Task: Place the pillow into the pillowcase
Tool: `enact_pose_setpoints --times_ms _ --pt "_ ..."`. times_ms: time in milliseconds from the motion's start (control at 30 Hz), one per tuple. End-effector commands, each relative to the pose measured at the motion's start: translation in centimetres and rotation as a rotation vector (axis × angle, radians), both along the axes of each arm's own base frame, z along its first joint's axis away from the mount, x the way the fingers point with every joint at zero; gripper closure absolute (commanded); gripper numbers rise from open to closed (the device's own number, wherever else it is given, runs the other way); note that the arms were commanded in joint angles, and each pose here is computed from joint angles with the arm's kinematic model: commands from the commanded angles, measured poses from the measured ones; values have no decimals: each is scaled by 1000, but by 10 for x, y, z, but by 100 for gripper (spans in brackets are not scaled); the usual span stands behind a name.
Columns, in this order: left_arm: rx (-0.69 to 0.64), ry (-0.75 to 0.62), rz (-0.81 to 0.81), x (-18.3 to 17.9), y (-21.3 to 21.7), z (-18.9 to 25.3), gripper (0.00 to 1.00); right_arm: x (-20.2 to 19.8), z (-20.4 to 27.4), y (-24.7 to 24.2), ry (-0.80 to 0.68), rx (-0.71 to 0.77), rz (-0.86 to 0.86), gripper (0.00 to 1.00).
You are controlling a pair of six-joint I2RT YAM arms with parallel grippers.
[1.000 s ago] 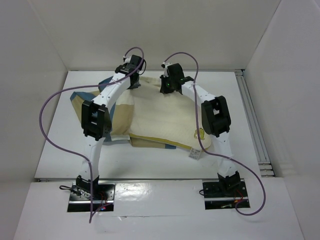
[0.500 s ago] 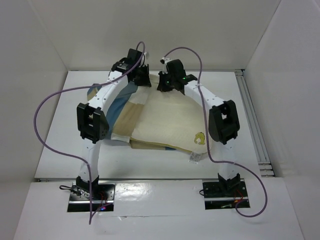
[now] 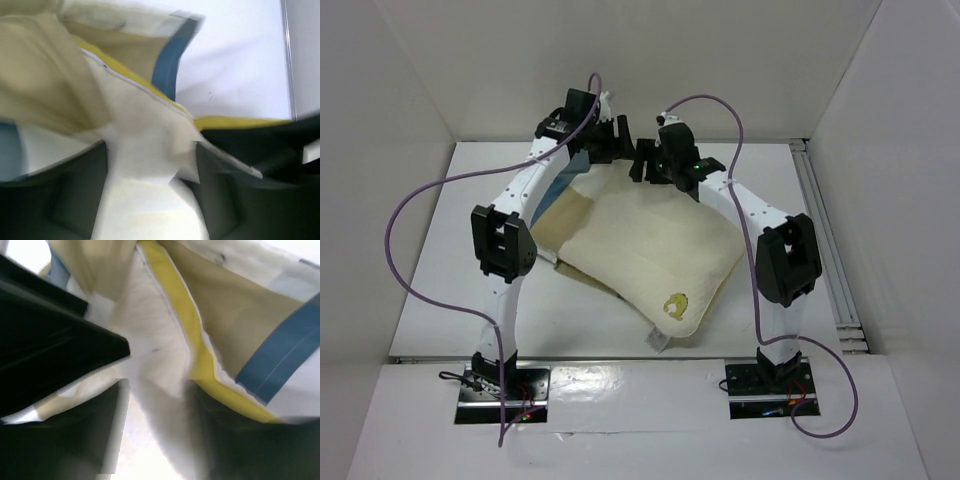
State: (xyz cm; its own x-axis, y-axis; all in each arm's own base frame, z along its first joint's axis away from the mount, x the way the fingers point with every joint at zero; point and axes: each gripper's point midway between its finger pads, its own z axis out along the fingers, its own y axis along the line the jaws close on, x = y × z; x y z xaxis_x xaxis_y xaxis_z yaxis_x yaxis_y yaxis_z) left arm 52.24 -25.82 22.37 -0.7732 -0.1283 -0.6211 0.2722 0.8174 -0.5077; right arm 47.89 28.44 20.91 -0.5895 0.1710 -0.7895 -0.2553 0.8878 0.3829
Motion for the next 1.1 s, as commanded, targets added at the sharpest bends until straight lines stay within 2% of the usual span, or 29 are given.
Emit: enact_pose_setpoints --times_ms 0,33,67,100,200,233,267,333,367,433,467,633,667,700,733,767,800,867,900,967,1000,1067 --pt "-4 -144 -25 -23 5 65 15 -9 39 7 -62 -12 57 15" --pt "9 -166 -4 -26 15 75 7 -9 32 3 -48 -31 39 10" --pt "9 -212 4 -42 24 102 6 -17 37 -5 -73 -76 30 6" --pt "21 -231 21 -47 33 110 0 -21 35 -13 -70 -107 19 3" --pt "64 -194 124 -65 69 107 0 -47 36 -12 -100 -218 46 0" --pt "63 -230 174 -79 85 127 0 -57 32 -7 -98 -257 71 0" --pt "92 -172 221 -86 103 104 0 -67 32 0 -115 -284 101 0" --pt "101 -177 334 -108 131 111 3 -105 9 34 -124 -386 259 0" --pt "113 -96 399 -118 150 81 3 -135 -6 56 -143 -453 369 0" --pt "125 -34 492 -148 178 54 6 -157 -24 77 -153 -516 452 0" --pt "107 -20 524 -155 184 46 6 -175 -47 92 -133 -554 518 0" --pt "57 67 587 -204 203 -8 7 -177 -107 123 -91 -601 547 0" --pt "59 104 585 -213 204 -27 7 -173 -125 130 -73 -617 553 5" --pt "39 96 591 -217 205 -27 8 -168 -134 130 -52 -623 541 16" --pt "14 114 574 -222 199 -33 8 -163 -139 129 -37 -634 536 59" --pt "19 156 564 -232 197 -50 8 -162 -129 143 -42 -600 561 85" --pt "3 142 551 -232 195 -53 8 -158 -124 142 -32 -584 554 100" --pt "-32 161 507 -248 185 -69 10 -156 -100 146 -65 -527 559 100" --pt "-44 158 494 -252 183 -73 12 -150 -69 144 -94 -454 542 100" --pt "-101 100 465 -254 173 -67 12 -143 -38 141 -110 -368 525 100" --pt "-105 114 460 -259 170 -78 12 -145 -16 144 -105 -287 548 100" --pt "-148 93 462 -258 164 -77 10 -134 -5 132 -90 -232 537 100"
